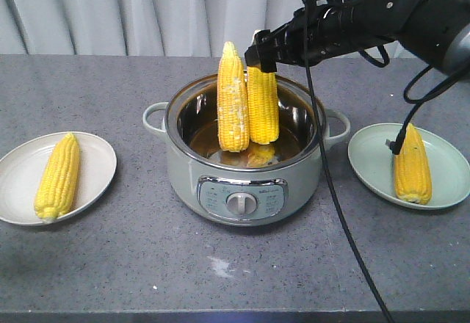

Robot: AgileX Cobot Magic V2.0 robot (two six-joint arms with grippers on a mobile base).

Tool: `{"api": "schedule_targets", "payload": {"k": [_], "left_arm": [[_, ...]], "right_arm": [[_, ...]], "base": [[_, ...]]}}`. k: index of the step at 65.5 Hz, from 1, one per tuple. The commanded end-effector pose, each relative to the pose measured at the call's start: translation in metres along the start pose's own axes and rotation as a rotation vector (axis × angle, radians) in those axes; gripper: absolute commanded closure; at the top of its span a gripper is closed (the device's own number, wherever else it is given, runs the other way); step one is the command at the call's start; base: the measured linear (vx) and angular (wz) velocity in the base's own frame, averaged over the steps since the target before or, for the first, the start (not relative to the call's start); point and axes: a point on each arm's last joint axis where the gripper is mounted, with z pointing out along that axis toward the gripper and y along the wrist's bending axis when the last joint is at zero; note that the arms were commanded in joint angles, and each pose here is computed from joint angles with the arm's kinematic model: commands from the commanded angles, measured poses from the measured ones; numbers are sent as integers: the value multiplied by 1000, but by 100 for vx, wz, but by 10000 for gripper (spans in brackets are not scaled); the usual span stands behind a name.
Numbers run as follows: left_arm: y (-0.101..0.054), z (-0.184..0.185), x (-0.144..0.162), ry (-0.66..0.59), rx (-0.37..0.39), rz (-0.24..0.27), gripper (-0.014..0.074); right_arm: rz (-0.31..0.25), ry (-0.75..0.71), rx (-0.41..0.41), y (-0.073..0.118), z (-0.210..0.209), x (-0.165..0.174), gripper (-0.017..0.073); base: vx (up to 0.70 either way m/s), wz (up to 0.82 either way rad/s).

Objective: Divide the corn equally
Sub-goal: 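Reach the right gripper into the pot and grasp another corn cob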

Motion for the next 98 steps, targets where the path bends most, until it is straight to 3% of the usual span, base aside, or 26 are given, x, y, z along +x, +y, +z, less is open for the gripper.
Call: {"api": "schedule_targets", "payload": {"k": [1, 36, 48, 71, 85, 98], "left_arm": [[-1, -8, -10, -86, 12, -12, 7], [-1, -8, -10, -85, 12, -12, 7], [-1, -8, -10, -85, 12, -12, 7], [-1, -8, -10, -85, 12, -12, 7], [-1, -8, -10, -85, 12, -12, 7], [-1, -8, -10, -85, 12, -12, 7]], "right_arm": [[0, -167, 36, 2, -22, -28, -34], [64, -153, 16, -2, 1, -18, -1], [84, -155, 4, -1, 2, -18, 102], [84, -134, -7, 0, 2, -16, 432], [79, -144, -11, 3, -7, -21, 452], [29, -188, -14, 13, -51, -37, 443]], "base": [[0, 0], [0, 0], [0, 0], [0, 0], [0, 0], [0, 0]]}}
